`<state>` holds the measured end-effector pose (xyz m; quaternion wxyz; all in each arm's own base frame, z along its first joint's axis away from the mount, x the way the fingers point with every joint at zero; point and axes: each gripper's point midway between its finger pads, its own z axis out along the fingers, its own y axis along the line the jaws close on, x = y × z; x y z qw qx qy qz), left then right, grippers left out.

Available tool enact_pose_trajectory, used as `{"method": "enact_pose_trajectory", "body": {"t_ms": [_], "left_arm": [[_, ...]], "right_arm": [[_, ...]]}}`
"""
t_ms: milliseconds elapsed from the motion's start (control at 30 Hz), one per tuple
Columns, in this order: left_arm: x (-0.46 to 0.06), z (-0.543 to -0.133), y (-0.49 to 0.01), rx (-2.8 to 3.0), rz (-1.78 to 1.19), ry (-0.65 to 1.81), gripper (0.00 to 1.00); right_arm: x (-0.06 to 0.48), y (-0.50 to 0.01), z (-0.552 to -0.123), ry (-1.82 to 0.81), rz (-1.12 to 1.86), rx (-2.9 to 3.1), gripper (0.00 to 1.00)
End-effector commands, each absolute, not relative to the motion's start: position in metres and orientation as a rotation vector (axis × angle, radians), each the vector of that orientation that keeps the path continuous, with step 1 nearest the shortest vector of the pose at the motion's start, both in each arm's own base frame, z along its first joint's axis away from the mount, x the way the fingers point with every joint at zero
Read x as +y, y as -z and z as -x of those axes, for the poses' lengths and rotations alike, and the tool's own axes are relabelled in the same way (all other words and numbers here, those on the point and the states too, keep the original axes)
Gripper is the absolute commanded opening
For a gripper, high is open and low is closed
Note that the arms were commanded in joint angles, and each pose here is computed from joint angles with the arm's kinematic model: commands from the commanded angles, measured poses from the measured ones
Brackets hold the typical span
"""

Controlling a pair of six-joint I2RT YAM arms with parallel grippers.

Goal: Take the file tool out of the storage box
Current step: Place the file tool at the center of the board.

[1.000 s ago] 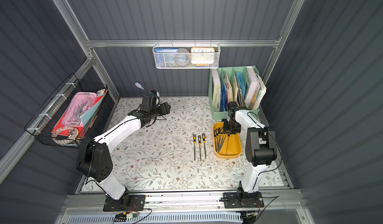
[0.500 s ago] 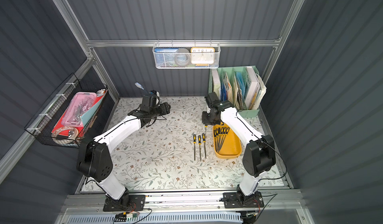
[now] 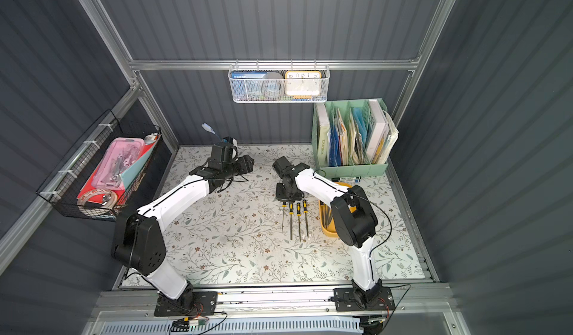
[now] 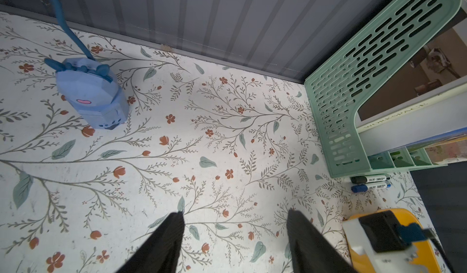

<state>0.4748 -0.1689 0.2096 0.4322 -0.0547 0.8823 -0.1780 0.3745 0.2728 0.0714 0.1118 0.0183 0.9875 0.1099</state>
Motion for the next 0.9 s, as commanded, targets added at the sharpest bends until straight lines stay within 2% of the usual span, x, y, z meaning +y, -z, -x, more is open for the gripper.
{"method": "enact_pose_trajectory", "body": {"t_ms": [0,533,867], "left_arm": [[-0.165,-0.473,-0.22,2.165,0.155,0.464,0.7],[-0.164,-0.47,-0.215,2.176,0.151,0.452,0.7],[-0.162,-0.471,-0.216,2.171,0.157,0.447,0.7]], "right_arm": [[0.278,-0.067,-0.379,-0.298,-0.061,2.896,0.01],[0.272,-0.027,-0.369,-0.186,0.001,2.994,0.03],[0.272,-0.032,-0.371,-0.167,0.023,2.999,0.18]]}}
